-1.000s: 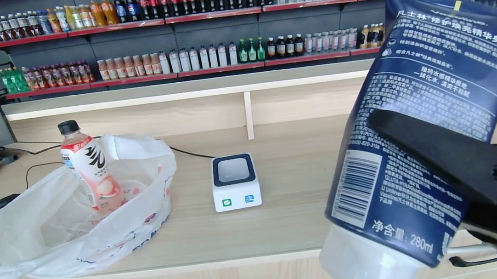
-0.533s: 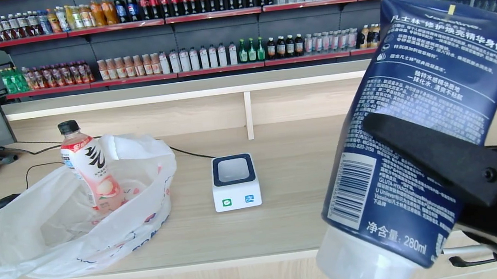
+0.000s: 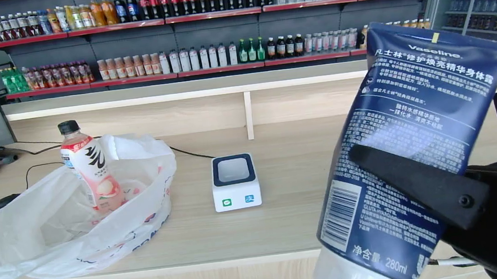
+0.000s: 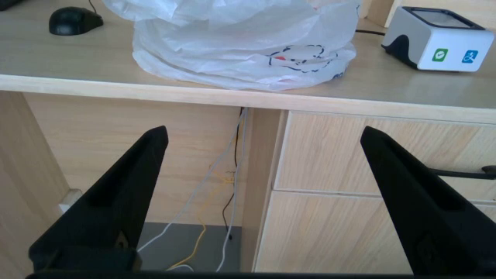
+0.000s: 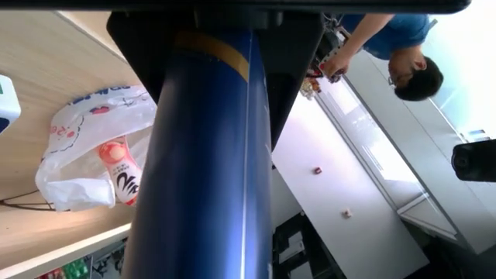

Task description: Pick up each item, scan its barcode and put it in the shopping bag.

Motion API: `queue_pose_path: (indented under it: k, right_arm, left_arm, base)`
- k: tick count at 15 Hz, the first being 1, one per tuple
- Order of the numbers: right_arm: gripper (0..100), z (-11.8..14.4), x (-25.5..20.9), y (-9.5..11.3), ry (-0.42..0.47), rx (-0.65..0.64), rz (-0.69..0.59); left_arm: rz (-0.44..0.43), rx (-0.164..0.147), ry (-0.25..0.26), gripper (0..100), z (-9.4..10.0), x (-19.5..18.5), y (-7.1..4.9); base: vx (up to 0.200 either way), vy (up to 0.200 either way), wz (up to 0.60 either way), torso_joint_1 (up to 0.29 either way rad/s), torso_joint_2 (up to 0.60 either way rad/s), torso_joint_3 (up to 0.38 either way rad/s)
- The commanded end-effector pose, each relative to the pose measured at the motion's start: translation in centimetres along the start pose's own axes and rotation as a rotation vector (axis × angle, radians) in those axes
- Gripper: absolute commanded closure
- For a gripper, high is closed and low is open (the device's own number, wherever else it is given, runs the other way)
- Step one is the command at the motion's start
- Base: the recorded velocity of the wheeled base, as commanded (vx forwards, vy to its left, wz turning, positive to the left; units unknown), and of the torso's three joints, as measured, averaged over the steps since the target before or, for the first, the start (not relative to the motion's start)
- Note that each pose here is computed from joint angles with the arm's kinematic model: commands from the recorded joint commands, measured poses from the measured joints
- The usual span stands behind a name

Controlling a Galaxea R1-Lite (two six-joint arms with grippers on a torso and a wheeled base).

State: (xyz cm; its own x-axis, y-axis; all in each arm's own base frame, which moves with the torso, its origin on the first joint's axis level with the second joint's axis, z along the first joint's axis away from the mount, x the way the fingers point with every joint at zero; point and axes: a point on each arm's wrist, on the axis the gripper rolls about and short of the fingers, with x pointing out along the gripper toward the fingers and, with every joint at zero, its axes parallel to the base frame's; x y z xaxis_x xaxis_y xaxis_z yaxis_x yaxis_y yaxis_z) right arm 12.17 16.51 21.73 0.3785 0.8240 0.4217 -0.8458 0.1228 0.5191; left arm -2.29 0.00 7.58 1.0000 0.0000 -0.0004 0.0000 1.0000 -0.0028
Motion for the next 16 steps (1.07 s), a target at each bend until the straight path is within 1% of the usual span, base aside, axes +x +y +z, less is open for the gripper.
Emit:
queue_pose_path:
  k: [1,4,5,6,8,9,10,11,12,13,14,16]
  right_arm:
    - [100,-0.8,-0.2,-0.8,0.033,-0.024,-0.035]
    - [100,-2.1,-0.9,-2.6,0.099,-0.121,-0.119]
    - [100,-2.9,-1.4,-4.6,0.152,-0.235,-0.199]
    - [100,-2.9,-1.6,-5.4,0.165,-0.297,-0.234]
    - [100,-2.0,-2.4,-7.9,0.169,-0.437,-0.346]
    - [100,-1.3,-2.7,-9.2,0.17,-0.529,-0.398]
    - [100,-0.6,-2.9,-10.1,0.165,-0.602,-0.434]
    - [100,0.0,-2.9,-10.4,0.152,-0.646,-0.454]
    - [100,0.2,-3.2,-10.5,0.15,-0.662,-0.475]
    - [100,1.4,-4.5,-11.2,0.107,-0.755,-0.637]
    - [100,1.5,-4.5,-11.2,0.107,-0.782,-0.645]
    - [100,1.4,-4.6,-11.3,0.122,-0.795,-0.65]
  left_arm:
    - [0.0,0.0,0.0,0,0.0,0.0,0.0]
    - [0.0,0.001,0.0,0,0.0,0.0,0.0]
    - [0.0,0.001,0.0,0,0.0,0.0,0.0]
    - [0.0,0.001,0.0,0,0.0,0.0,0.0]
    - [0.0,0.0,0.0,0,0.0,0.0,0.0]
    - [0.0,0.0,0.0,0,0.0,0.0,0.0]
    - [0.0,0.0,0.0,0,0.0,0.0,0.0]
    - [0.0,0.0,0.0,0,0.0,0.0,0.0]
    - [0.0,0.0,0.0,0,0.0,0.0,0.0]
    - [0.0,0.0,0.0,0,0.0,0.0,0.0]
    - [0.0,0.0,0.0,0,0.0,0.0,0.0]
    - [0.0,-0.002,0.0,0,0.0,0.0,0.0]
  base:
    - [0.0,0.0,0.0,0.0,0.0,0.0]
    - [0.0,0.0,0.0,0.0,0.0,0.0]
    - [0.0,0.0,0.0,0.0,0.0,0.0]
    - [0.0,0.0,0.0,0.0,0.0,0.0]
    - [0.0,0.0,0.0,0.0,0.0,0.0]
    - [0.0,0.0,0.0,0.0,0.0,0.0]
    - [0.0,0.0,0.0,0.0,0.0,0.0]
    - [0.0,0.0,0.0,0.0,0.0,0.0]
    - [0.0,0.0,0.0,0.0,0.0,0.0]
    - [0.0,0.0,0.0,0.0,0.0,0.0]
    - [0.0,0.0,0.0,0.0,0.0,0.0]
    - [0.0,0.0,0.0,0.0,0.0,0.0]
